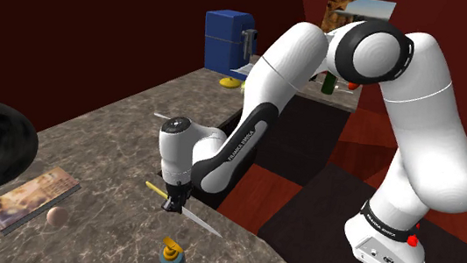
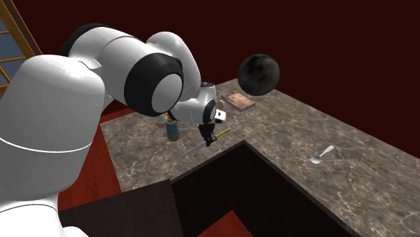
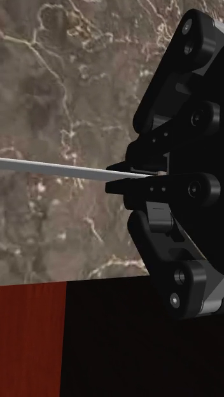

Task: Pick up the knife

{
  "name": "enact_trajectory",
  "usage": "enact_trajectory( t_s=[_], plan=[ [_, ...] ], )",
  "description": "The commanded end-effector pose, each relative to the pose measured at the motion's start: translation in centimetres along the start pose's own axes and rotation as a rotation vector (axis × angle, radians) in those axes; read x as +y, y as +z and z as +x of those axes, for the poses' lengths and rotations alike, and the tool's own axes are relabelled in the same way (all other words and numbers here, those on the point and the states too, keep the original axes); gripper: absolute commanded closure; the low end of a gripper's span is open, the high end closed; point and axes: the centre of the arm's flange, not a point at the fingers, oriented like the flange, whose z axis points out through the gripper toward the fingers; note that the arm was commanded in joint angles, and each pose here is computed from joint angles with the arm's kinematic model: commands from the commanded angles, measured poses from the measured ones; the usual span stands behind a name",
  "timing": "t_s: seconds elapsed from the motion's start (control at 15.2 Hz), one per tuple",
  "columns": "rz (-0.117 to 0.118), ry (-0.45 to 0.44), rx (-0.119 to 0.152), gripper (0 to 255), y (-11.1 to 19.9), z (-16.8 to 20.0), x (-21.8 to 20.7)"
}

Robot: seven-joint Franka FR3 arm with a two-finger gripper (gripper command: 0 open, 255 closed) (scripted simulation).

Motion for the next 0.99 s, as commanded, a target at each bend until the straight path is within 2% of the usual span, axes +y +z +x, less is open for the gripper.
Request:
enact_trajectory(
  t_s=[0.0, 0.2, 0.92],
  plan=[
    [0.0, 0.0, 0.0, 255, 0.0, 0.0, 0.0],
    [0.0, 0.0, 0.0, 255, 0.0, 0.0, 0.0],
    [0.0, 0.0, 0.0, 255, -5.8, 0.1, 0.0]
  ],
)
